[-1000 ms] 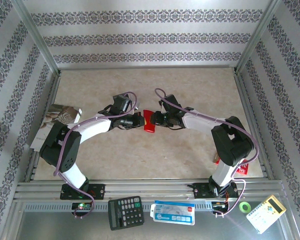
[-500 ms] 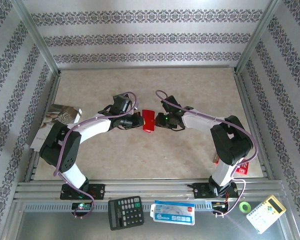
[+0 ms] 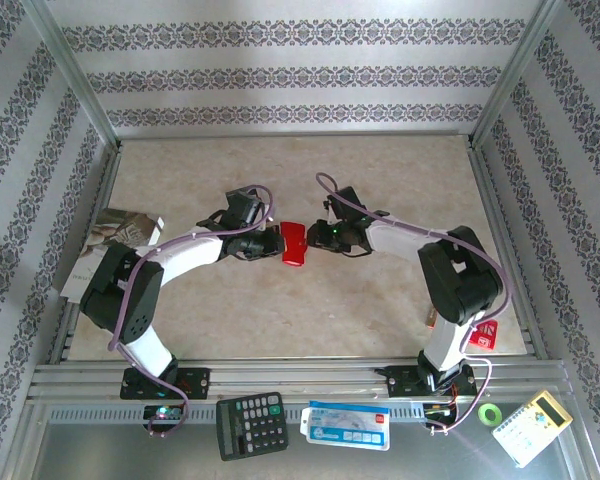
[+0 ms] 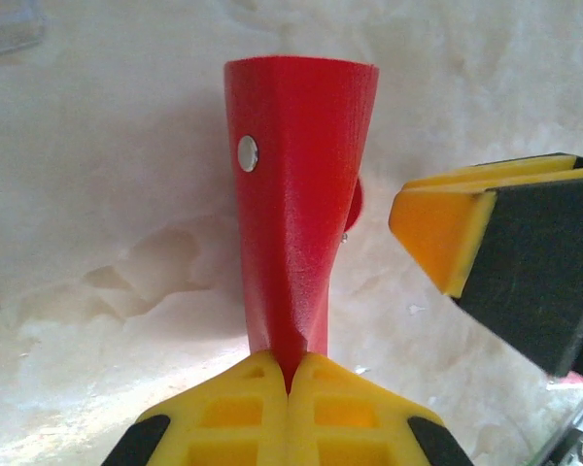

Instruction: Take the credit cards out of the card holder

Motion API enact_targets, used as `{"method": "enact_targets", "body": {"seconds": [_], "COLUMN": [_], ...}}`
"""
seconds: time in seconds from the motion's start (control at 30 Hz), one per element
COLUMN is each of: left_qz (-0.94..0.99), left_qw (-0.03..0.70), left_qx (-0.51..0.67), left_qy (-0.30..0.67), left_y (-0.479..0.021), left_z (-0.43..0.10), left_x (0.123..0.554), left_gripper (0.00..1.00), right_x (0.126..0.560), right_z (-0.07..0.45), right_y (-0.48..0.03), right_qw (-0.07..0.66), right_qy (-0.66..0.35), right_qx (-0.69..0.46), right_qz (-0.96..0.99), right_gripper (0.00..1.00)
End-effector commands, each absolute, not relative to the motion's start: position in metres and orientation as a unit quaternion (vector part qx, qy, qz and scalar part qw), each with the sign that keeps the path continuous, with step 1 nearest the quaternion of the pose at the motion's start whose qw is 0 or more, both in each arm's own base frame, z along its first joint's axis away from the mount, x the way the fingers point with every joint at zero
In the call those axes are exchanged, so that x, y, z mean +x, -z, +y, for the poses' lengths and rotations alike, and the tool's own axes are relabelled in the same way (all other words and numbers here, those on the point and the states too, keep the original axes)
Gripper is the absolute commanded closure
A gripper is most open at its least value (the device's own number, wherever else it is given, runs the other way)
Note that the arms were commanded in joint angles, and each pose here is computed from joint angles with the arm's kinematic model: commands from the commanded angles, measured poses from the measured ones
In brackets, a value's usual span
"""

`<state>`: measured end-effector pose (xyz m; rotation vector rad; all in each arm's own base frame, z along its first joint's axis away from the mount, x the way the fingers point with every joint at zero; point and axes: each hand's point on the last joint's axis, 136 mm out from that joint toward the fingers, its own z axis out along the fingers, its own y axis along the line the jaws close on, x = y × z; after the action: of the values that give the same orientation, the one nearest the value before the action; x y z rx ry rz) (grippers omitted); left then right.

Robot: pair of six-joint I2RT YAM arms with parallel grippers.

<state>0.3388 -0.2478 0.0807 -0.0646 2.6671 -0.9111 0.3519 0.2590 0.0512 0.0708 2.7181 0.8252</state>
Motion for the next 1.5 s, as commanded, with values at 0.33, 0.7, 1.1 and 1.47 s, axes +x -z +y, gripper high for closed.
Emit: {"method": "enact_targets", "body": {"seconds": [0.33,0.7,1.1,1.47], "left_qz": [0.947,0.949,0.948,0.951], "left_qw": [0.143,0.141,0.14,0.152], "left_qx": [-0.028,-0.028,-0.036,-0.065], "left_qy": [0.285,0.281,0.283,0.262], "left_y": [-0.065,-0.064,-0.065,-0.072], "left_z": [-0.239,-0.237,-0.236,-0.22], "left_x": [0.34,0.339,0.337,0.334], "left_gripper": [1.0,1.0,1.0,0.56], "right_x": [0.364,0.363,0.364,0.347], "right_z": [0.277,0.28,0.27,0.257], "right_y": [-0.038,-0.03,-0.03,-0.065], "right_qw": [0.139,0.13,0.137,0.16], "right_qy": [-0.28,-0.262,-0.228,-0.22], "right_qx": [-0.001,-0.011,0.004,-0.018], "right_qz": [0.95,0.956,0.964,0.962], "right_gripper": [0.69,0.59,0.88,0.96]}}
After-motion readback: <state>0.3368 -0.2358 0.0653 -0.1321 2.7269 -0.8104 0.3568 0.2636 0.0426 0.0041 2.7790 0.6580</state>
